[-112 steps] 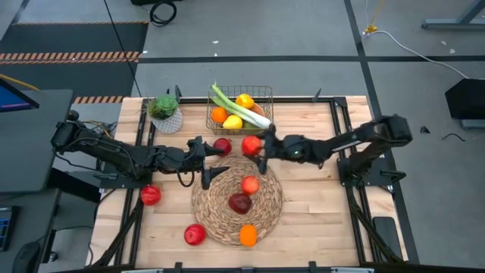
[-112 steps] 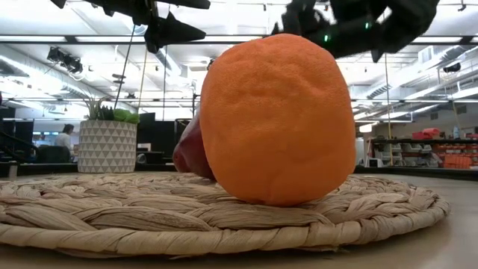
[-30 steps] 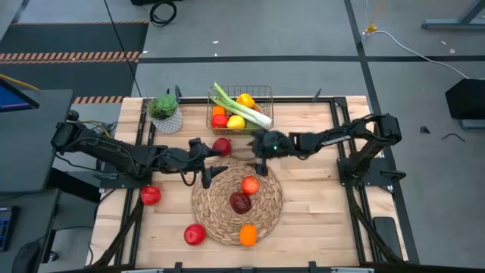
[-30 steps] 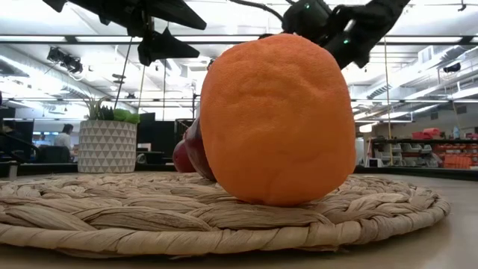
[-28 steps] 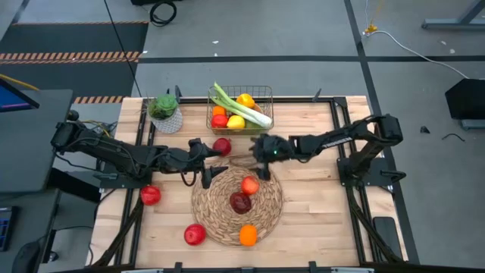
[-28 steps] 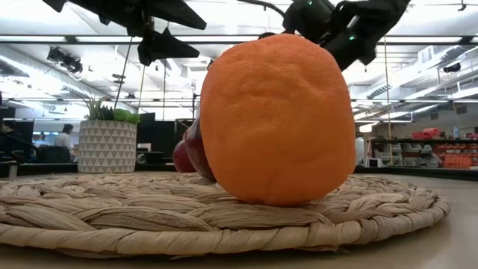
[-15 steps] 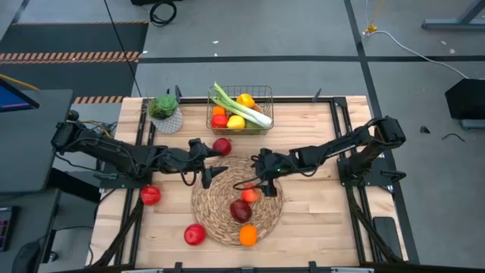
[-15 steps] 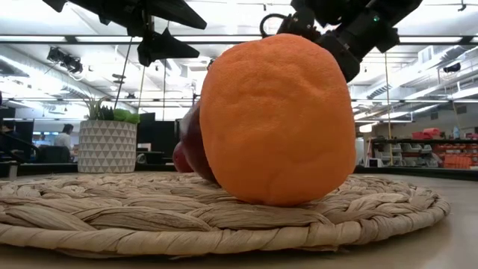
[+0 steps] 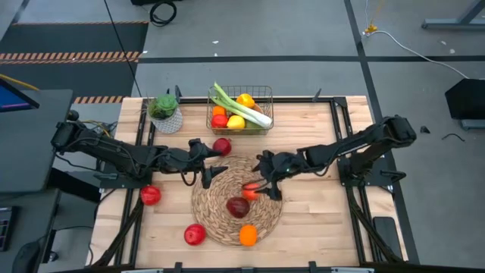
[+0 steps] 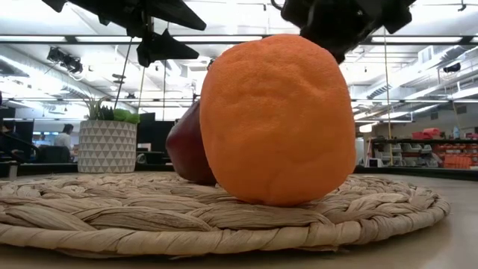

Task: Build produce basket
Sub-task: Put the apple into the wire basket

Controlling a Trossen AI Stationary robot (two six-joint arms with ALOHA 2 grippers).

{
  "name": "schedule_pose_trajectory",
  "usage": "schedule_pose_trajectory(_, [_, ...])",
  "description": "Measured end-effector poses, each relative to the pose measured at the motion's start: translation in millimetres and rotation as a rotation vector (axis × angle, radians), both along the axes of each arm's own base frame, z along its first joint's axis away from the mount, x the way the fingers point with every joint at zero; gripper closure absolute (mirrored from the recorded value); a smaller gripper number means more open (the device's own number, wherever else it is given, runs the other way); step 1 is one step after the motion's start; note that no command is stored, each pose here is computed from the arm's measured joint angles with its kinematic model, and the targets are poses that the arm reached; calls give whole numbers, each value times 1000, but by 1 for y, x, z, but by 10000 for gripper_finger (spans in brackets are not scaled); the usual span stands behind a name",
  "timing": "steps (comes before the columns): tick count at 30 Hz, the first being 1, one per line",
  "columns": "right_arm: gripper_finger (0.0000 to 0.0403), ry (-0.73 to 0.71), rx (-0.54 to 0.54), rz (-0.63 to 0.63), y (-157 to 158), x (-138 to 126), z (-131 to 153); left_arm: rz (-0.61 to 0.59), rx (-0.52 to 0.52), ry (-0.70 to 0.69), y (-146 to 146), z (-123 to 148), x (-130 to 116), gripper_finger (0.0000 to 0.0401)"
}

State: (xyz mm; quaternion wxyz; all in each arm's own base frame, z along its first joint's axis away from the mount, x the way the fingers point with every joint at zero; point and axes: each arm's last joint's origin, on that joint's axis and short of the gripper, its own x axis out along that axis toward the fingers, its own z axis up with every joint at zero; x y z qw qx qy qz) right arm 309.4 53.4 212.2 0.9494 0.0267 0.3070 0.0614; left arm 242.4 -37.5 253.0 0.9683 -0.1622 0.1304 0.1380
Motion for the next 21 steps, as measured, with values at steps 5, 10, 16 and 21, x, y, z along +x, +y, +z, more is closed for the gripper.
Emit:
schedule_pose_trajectory(5, [4, 63, 1, 19, 10, 6, -20, -5, 0, 1, -1, 0, 0, 87])
schedule_pose_trajectory(10, [3, 48, 15, 14, 13, 13, -29, -6, 1, 9, -1, -1, -1, 87])
schedule_pose_trajectory(16, [3, 42, -7, -5, 13, 21, -45, -5, 1, 18, -1, -2, -1, 87])
schedule_pose_trajectory(21, [3, 71, -9, 1, 15, 28, -66, 3, -17, 31, -1, -3, -1, 87])
